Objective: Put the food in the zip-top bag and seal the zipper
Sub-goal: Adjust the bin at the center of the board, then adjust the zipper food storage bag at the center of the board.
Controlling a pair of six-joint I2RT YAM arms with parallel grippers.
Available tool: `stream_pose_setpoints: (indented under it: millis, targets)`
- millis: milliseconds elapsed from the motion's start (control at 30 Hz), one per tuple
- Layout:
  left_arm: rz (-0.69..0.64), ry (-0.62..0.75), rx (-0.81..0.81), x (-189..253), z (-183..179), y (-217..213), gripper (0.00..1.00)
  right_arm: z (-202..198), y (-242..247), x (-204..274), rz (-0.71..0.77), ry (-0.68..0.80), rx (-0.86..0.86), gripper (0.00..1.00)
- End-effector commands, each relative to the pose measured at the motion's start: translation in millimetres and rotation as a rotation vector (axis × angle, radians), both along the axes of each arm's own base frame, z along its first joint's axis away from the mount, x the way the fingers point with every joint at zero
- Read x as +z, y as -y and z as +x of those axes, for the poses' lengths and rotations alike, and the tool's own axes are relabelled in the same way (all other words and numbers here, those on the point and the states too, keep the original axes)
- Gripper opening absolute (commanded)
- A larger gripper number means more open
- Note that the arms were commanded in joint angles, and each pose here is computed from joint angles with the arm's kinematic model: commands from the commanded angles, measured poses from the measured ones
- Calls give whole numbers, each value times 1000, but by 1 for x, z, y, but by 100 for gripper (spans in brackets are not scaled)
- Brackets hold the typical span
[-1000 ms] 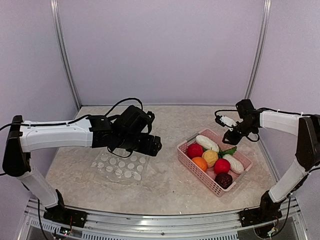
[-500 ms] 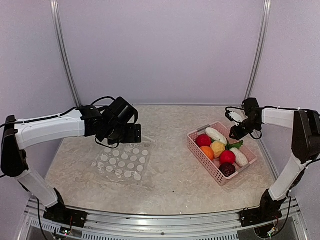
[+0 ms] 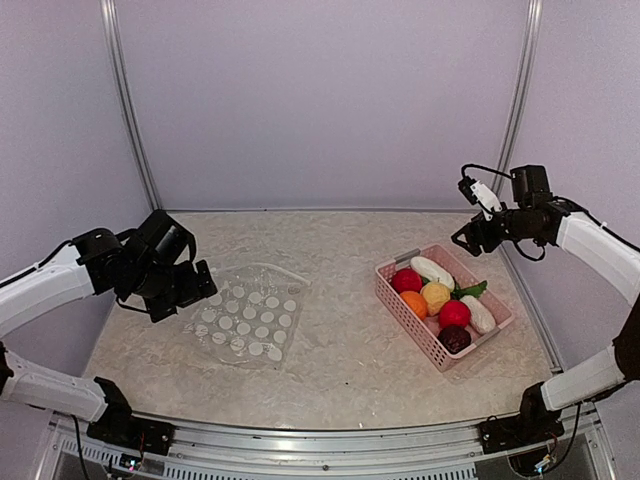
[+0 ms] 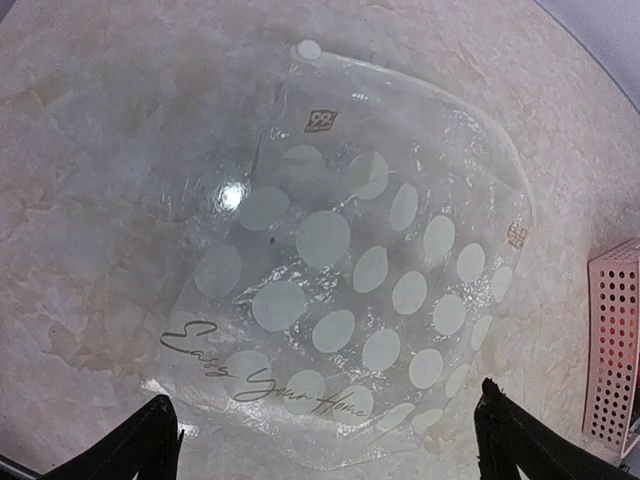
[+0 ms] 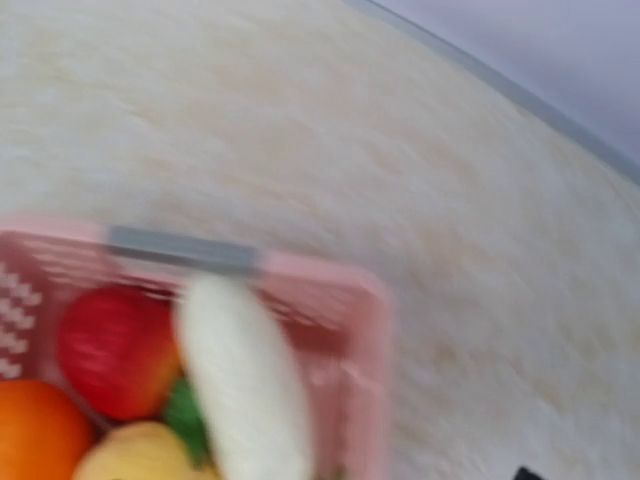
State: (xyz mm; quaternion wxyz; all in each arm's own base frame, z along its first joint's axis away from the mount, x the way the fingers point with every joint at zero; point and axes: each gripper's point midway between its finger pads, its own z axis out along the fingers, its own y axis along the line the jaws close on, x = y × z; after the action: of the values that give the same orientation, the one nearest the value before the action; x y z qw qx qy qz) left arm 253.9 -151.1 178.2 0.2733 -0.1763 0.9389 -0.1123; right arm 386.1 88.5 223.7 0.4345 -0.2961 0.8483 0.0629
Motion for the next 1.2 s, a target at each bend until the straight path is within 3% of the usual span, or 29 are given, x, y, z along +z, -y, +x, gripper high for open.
stream_pose_setpoints:
  millis: [0, 267, 533, 633, 867, 1000, 1167]
  targets:
    - [-102, -183, 68, -40, -43, 1, 97, -23, -52, -9, -18, -25, 199, 78]
    - [-198, -241, 141, -79, -37, 20, 97, -37, -128, -41, -69, -115, 401, 72]
    - [-186, -225, 213, -116, 15, 5, 78, -46, -145, -52, -69, -149, 454, 69]
    - [-155, -116, 112, -117, 53, 7, 74, -51, -146, -50, -60, -149, 465, 68]
    - [74, 86, -243, -101, 126, 37, 66, -57, -151, -56, -31, -156, 501, 67]
    - [81, 163, -453, -98, 148, 70, 54, -51, -162, -65, 7, -203, 512, 65]
    - [46, 219, -628, -97, 149, 102, 37, -40, -172, -73, 43, -243, 513, 63]
